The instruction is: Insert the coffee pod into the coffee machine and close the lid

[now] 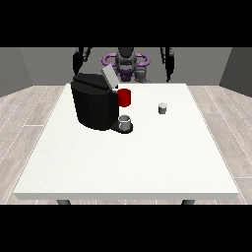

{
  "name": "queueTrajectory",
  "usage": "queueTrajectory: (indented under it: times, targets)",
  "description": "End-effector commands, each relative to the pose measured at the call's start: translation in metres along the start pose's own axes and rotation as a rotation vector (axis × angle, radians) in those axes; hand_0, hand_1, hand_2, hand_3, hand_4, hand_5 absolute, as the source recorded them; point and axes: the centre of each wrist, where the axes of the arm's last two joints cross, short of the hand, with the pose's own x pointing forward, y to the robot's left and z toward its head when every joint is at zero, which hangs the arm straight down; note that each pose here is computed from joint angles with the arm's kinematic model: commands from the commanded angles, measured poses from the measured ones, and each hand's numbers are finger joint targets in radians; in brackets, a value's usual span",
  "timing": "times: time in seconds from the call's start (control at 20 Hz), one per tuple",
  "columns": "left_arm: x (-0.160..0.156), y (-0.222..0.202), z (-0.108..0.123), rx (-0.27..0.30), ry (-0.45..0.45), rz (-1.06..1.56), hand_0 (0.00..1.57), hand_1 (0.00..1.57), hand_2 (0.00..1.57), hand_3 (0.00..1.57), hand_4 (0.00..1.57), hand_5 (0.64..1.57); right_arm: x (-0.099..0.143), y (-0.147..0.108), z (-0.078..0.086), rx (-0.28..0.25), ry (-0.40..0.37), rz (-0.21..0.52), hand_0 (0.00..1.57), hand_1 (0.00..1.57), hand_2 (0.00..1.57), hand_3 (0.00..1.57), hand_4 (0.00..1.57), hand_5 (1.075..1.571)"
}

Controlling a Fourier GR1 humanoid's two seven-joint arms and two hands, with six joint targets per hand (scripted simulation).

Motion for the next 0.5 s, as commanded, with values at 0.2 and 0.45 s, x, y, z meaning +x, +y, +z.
queueTrajectory:
  times: [0.2, 0.45]
  targets:
    - [0.002, 0.003, -0.004, -0.009, -0.198, 0.047, 0.00, 0.00, 0.00, 0.00, 0.31, 1.571, -0.012, 0.020, 0.009, 0.052, 0.077, -0.013, 0.00, 0.00, 0.00, 0.00, 0.13, 1.571]
    - [0.015, 0.054, -0.013, -0.007, -0.223, -0.159, 0.00, 0.00, 0.00, 0.00, 0.00, 1.571, 0.002, 0.009, -0.002, -0.099, -0.084, -0.113, 0.00, 0.00, 0.00, 0.00, 0.09, 1.571]
